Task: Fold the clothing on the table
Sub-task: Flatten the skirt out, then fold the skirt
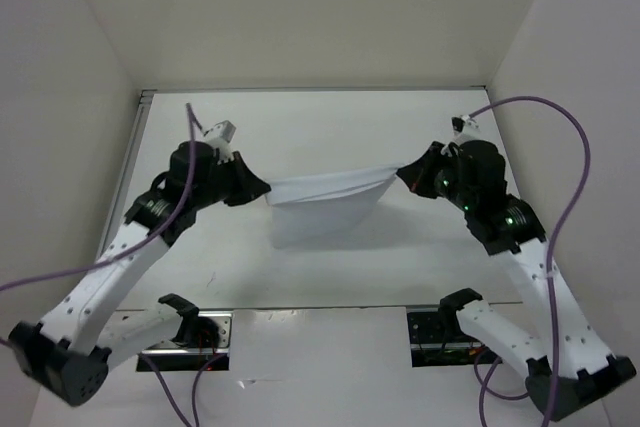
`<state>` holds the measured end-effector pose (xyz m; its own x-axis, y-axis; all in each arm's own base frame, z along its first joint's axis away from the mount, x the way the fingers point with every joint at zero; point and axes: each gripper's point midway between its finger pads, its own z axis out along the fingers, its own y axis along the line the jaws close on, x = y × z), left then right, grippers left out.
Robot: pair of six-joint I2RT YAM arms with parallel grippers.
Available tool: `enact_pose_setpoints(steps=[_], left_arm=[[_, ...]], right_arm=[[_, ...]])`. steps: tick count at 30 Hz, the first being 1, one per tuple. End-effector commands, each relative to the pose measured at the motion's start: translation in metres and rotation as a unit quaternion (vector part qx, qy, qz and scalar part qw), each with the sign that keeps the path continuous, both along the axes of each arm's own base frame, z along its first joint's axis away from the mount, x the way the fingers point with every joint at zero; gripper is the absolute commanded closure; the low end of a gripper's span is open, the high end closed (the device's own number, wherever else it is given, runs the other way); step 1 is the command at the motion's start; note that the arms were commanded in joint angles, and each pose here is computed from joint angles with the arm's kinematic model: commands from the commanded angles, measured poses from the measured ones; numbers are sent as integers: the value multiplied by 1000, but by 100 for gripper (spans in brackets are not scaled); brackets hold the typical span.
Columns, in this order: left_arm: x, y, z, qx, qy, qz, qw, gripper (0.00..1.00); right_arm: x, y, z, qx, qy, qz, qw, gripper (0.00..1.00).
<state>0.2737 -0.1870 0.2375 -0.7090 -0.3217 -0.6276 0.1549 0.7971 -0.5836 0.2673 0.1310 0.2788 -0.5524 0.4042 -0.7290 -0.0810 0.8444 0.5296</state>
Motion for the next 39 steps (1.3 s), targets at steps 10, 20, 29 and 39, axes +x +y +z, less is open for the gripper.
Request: enact_pose_setpoints(steps=[10,20,29,39], left_arm=[[-133,29,118,-147,-134,-59,978,100],[-18,15,40,-28,-43,26,998,100],[136,13,-39,19,33,58,998,100],[183,19,-64,9,57,58,997,100]], right_arm=[[-127,18,81,57,-108,196,973,100],[-31,39,35,30,-64,152,986,100],[107,46,-35,-57,7,79,995,100],[142,46,-91,-57,81,90,991,100]])
